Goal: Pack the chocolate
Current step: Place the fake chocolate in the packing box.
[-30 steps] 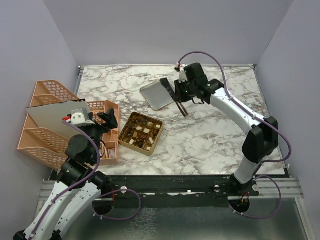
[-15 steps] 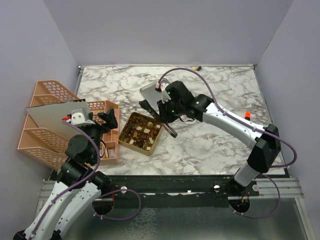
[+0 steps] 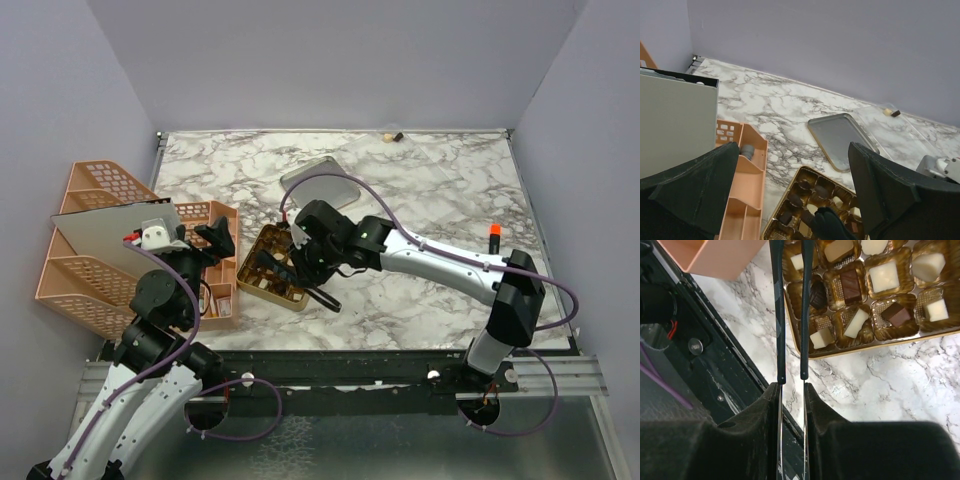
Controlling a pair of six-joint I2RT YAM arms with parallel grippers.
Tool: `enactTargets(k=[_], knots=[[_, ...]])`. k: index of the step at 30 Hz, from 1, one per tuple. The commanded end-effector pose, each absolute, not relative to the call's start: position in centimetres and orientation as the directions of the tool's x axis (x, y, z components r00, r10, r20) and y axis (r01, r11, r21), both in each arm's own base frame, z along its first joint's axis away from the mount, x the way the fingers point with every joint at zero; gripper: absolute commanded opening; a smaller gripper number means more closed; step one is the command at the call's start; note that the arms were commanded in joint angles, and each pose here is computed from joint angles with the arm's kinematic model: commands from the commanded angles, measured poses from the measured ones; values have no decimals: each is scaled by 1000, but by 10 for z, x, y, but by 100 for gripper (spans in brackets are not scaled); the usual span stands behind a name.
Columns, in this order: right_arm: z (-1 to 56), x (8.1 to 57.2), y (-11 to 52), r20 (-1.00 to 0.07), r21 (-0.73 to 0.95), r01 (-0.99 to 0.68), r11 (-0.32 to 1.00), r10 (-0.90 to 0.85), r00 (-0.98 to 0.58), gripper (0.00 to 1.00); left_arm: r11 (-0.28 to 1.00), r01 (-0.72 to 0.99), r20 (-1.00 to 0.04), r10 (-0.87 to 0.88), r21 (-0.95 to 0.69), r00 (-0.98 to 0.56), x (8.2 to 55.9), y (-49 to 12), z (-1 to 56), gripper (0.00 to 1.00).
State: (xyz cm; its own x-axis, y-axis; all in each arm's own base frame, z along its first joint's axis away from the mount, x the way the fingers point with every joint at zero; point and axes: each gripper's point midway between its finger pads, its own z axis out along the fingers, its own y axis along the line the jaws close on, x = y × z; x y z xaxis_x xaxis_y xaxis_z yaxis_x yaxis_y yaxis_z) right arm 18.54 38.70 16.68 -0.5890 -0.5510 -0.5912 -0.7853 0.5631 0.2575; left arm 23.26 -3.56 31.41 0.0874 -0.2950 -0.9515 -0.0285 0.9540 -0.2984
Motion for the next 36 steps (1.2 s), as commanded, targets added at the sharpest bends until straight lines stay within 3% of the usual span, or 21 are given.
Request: enactTargets(k=[1, 36], knots=[[164, 180, 396, -575, 283, -789, 545, -562, -594, 24, 946, -57, -942, -311, -320, 130, 229, -25, 320, 99], [131, 170, 429, -517, 321, -796, 514, -609, -602, 27, 941, -52, -934, -324, -335, 150, 226, -23, 323, 99]])
